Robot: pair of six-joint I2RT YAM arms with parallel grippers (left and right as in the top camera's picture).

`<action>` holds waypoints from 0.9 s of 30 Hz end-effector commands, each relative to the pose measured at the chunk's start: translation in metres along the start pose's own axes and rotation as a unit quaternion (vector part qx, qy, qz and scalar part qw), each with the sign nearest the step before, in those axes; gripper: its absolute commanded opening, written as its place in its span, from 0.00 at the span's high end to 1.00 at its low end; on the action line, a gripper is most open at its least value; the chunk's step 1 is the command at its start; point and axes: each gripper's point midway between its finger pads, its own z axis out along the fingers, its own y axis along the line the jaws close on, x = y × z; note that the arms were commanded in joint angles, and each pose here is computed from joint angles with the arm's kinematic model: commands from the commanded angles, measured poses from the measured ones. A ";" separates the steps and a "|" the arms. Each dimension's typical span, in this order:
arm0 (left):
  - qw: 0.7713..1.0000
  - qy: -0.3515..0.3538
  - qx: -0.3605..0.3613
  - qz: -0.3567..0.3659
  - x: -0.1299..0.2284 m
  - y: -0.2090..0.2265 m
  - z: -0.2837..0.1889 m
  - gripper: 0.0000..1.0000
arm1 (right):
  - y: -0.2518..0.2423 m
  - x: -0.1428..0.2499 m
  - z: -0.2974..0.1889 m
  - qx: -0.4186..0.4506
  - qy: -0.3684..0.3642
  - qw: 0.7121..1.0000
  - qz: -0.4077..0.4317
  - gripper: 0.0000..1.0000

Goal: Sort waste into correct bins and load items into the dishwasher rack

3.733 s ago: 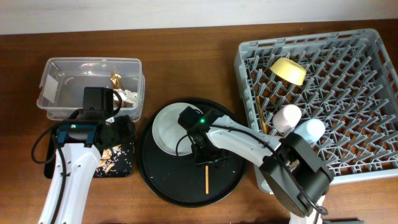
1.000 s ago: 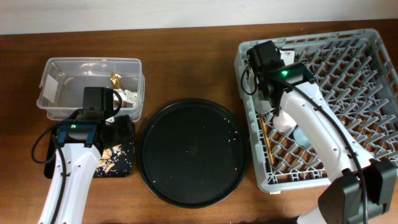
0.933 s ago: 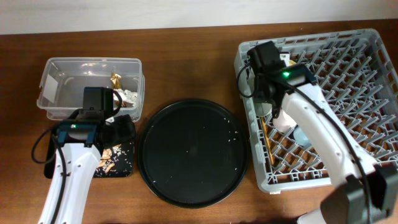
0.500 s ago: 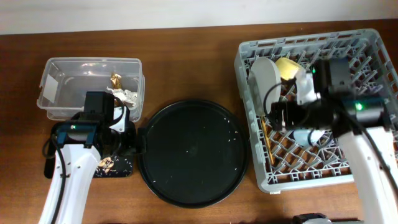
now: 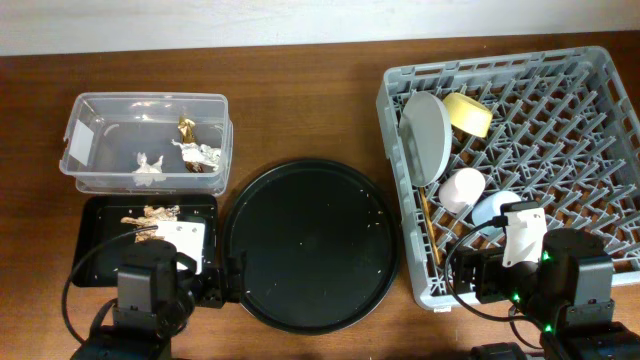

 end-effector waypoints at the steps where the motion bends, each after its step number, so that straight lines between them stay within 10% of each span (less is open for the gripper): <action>1: 1.000 0.003 -0.001 0.007 0.003 0.000 0.001 0.01 | -0.003 0.003 -0.002 0.007 -0.003 1.000 -0.003 0.01; 6: 1.000 0.003 -0.001 0.007 0.003 0.000 0.001 0.01 | -0.010 -0.022 -0.024 0.033 -0.166 0.985 -0.023 0.01; 13: 1.000 0.003 -0.001 0.007 0.003 0.000 0.001 0.01 | -0.018 -0.035 0.028 0.021 -0.442 0.895 -0.052 0.01; 27: 1.000 0.003 -0.001 0.007 0.003 0.000 0.001 0.01 | -0.029 0.012 0.088 0.026 -0.347 0.937 -0.041 0.01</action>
